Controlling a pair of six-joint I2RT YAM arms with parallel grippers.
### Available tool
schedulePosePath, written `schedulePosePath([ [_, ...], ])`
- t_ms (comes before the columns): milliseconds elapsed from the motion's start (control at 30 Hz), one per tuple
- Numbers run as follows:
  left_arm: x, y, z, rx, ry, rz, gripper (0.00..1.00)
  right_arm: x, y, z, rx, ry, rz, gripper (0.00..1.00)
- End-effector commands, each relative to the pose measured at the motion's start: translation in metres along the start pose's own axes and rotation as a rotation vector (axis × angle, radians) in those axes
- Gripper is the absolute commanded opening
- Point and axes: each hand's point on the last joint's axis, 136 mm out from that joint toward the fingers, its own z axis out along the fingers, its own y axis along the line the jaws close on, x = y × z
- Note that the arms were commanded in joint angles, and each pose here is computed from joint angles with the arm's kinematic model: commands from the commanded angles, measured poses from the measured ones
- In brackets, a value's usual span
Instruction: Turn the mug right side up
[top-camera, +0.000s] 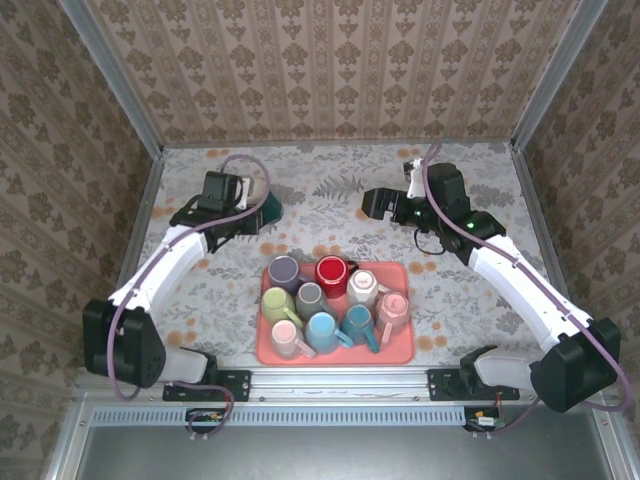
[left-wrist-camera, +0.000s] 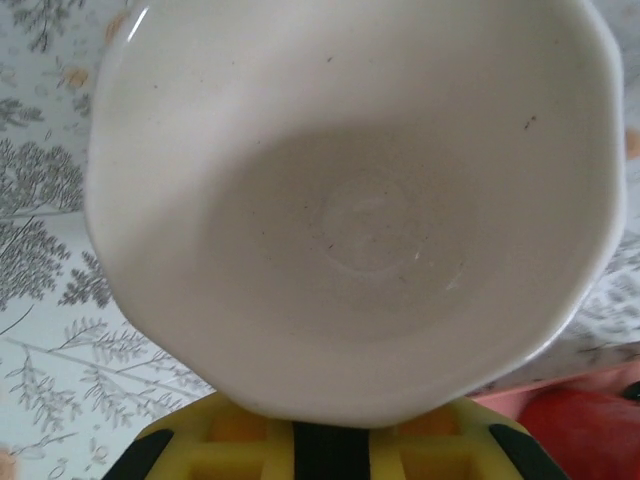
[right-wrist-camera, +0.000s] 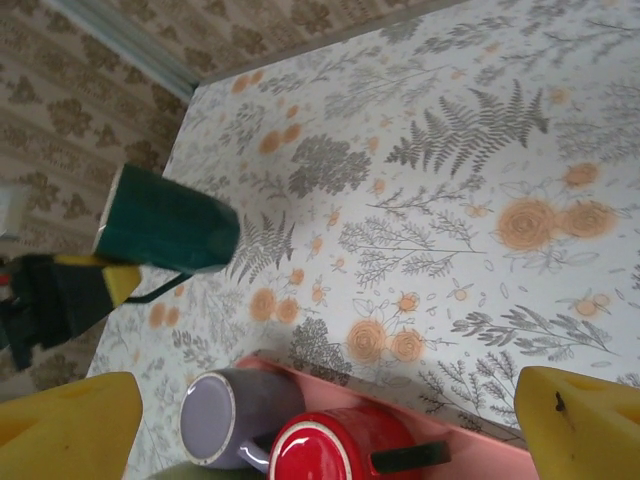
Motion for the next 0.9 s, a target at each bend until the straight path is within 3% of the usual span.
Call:
schedulePosePath([
  [0,-0.039,0.001,-0.010,-0.063,-0.107,0.055,0.00,-0.001,0.017,-0.008,-0.033,-0.009,-0.112,0.95],
  [167,-0.036,0.002,0.011,-0.104,-0.056,0.084,0.00,0.010,0.007,0.000,0.056,0.030,-0.181,0.94],
  [433,-0.036,0.005,0.045,-0.140,-0.006,0.100,0.00,0.011,0.007,0.002,0.055,0.032,-0.191,0.94],
  [867,-0.063,0.016,0.080,-0.252,0.079,0.155,0.00,0.022,-0.004,0.007,0.096,0.074,-0.189,0.93],
])
